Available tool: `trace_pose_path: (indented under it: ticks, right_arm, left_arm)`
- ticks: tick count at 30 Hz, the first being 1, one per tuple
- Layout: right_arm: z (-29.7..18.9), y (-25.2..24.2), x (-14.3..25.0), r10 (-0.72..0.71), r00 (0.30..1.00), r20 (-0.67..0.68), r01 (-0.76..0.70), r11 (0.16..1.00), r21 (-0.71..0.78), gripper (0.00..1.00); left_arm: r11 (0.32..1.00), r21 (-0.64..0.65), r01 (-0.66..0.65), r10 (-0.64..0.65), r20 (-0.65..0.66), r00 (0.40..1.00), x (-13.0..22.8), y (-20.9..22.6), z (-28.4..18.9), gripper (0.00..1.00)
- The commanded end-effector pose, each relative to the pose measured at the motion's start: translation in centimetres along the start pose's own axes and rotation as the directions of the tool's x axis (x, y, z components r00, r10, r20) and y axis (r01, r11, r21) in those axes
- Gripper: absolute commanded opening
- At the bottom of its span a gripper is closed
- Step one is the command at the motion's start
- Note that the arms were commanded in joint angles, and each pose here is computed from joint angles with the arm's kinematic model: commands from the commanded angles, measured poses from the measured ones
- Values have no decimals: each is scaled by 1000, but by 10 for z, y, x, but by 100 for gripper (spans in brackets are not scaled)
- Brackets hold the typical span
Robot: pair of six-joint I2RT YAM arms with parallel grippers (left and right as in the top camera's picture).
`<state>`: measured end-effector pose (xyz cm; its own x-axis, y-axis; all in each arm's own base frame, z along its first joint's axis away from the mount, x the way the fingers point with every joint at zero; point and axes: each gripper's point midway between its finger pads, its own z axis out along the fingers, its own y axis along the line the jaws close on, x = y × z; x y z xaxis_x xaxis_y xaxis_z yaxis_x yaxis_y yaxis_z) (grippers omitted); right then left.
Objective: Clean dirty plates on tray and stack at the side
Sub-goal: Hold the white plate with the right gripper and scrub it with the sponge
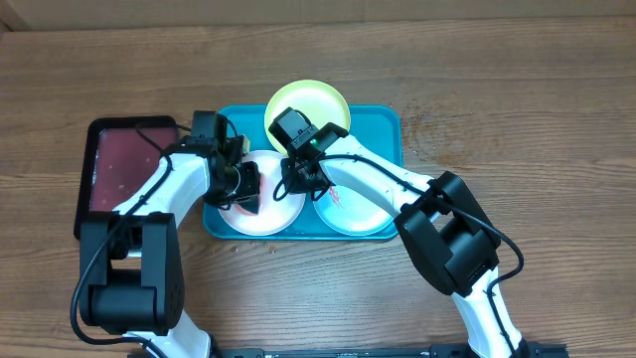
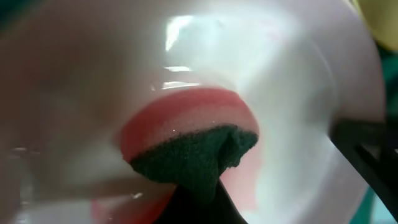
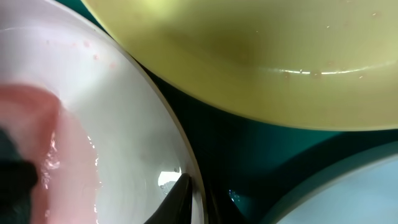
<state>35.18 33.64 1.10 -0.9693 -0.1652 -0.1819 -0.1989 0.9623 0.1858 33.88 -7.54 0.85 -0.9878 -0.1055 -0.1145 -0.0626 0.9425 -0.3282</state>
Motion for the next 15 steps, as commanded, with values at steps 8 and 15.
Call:
trace_pose_path:
  ticks: [8,15]
  right_arm:
    - [-2,7,-6,-11,1000,19,11,1000,-18,10]
    - [-2,7,-6,-11,1000,18,11,1000,-18,10]
  left_arm:
    - [957,231,-176,189,-32,982,15,-46,3,4]
    - [996,-68,-66,65,-10,998,4,4,8,4]
